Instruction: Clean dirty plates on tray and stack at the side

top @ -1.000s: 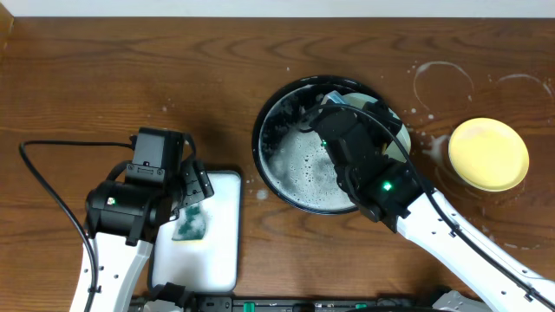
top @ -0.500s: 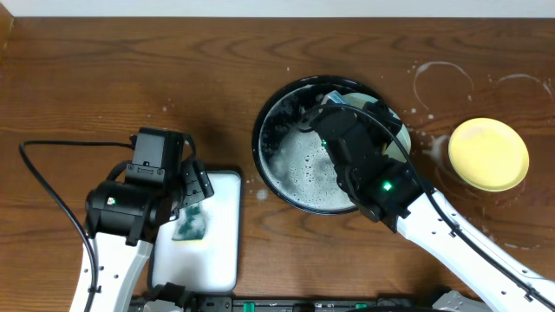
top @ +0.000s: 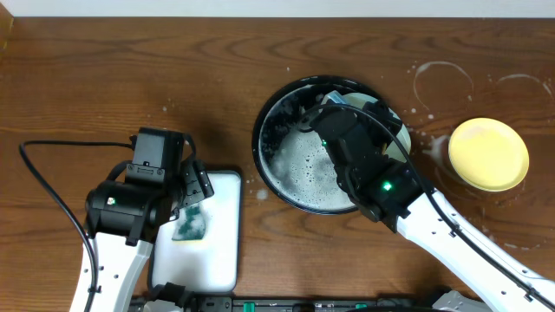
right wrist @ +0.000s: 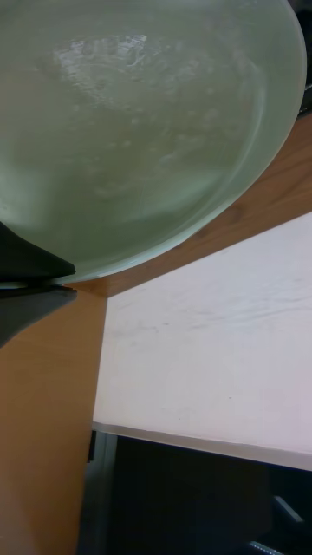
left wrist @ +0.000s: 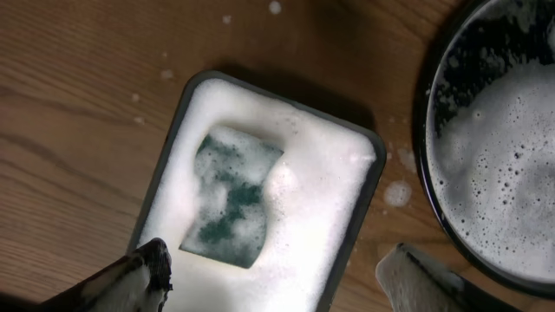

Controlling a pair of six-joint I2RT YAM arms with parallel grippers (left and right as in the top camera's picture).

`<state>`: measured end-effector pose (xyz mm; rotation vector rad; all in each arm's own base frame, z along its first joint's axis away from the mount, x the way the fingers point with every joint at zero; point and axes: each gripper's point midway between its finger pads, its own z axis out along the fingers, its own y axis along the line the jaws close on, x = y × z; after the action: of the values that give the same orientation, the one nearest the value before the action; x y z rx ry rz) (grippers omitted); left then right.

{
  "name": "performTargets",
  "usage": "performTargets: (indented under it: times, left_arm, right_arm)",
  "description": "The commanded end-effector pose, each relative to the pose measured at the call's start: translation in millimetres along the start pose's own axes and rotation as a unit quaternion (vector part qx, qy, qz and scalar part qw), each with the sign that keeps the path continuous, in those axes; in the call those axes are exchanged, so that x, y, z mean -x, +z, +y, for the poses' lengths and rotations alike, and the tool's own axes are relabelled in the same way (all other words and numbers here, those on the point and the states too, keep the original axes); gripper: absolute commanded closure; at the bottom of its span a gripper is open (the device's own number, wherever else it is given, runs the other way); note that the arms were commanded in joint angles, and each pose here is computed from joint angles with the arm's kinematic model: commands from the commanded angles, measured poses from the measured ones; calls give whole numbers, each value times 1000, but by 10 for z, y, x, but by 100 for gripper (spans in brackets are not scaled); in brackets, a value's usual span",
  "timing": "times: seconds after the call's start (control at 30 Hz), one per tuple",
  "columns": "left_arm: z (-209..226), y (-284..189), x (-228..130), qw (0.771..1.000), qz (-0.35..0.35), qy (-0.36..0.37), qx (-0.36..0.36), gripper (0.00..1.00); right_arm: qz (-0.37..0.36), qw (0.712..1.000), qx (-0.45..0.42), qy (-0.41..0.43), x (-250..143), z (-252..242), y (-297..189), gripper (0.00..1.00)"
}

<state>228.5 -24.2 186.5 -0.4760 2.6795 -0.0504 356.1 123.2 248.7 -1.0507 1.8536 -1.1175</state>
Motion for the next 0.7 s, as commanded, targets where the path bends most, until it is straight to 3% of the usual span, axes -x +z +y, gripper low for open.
performTargets:
  times: [0.0, 0.33, 0.53, 0.6, 0.67]
  left_arm:
    - [-5, -42, 49, 1000, -9, -2, -2, 18]
    - [-5, -41, 49, 1000, -8, -2, -2, 18]
    - [-5, -41, 49, 1000, -8, -2, -2, 18]
    - [-5, -41, 49, 1000, -8, -2, -2, 18]
    - [-5, -41, 49, 1000, -8, -2, -2, 18]
  right_arm:
    - [2, 1000, -13, 4, 22, -61, -35, 99]
    - [-4, 999, -17, 48, 50, -90, -35, 99]
    - [20, 991, -14, 133, -76, -34, -28, 99]
    - [36, 979, -23, 200, -165, -40, -16, 99]
    - [32, 974, 15, 223, -158, 109, -5, 99]
